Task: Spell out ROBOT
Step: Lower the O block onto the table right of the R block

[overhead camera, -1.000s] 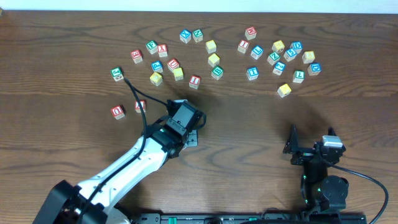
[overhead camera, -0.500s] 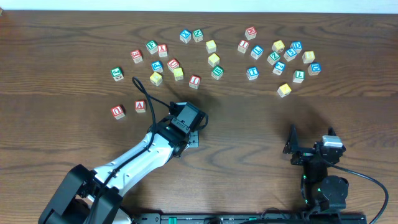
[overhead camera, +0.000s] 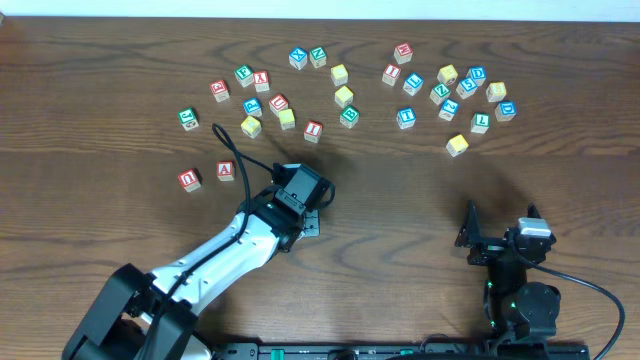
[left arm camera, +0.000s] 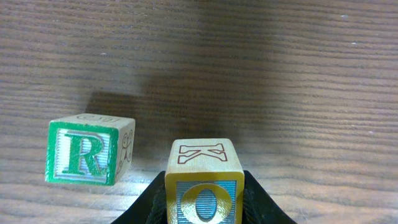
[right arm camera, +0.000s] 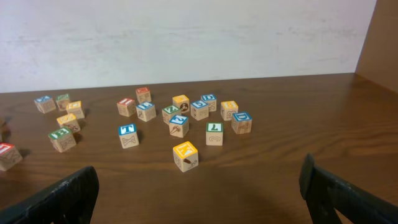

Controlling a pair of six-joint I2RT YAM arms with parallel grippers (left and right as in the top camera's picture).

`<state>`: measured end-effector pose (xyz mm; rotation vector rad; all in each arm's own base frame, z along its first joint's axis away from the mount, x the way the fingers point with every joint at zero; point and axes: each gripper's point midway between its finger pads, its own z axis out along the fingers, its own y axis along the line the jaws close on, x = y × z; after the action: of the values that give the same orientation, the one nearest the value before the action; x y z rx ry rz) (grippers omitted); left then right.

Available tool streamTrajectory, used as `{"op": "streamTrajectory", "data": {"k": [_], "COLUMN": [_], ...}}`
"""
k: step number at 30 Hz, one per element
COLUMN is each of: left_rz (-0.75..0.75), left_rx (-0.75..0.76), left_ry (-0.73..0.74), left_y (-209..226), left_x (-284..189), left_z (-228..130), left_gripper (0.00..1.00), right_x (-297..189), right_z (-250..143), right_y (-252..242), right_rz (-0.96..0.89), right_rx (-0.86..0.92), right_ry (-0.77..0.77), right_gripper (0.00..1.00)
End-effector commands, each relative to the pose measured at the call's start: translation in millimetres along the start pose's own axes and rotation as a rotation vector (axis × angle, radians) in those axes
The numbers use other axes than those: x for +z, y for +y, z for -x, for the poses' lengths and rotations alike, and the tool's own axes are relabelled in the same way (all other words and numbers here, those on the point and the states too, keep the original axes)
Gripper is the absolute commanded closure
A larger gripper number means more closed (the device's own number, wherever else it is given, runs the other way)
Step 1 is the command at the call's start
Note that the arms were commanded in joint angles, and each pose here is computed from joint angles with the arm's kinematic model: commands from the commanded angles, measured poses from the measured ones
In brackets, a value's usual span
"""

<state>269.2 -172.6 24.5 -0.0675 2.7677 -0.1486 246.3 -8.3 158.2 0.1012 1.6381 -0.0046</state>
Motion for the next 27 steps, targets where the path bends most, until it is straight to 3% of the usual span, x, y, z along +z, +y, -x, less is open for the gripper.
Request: {"op": "streamTrajectory", "data": {"k": [1,27], "left_rz": [0.040,0.072], "left_rx": [-0.002,0.073], "left_ry": [0.005,-0.013], "left_y": [7,14], "left_x": [9,11], "left_z": [-3,-2], "left_gripper": [0.92,0.92], "right_x": [0,0], "right_z": [0,0], "right_y": [-2,-2], "right_rz": [-0.007,-0.007], "right_rx": [-0.011,-0.011], "right_ry": [-0.003,-0.003], "right_gripper": [0.01,0.01]}}
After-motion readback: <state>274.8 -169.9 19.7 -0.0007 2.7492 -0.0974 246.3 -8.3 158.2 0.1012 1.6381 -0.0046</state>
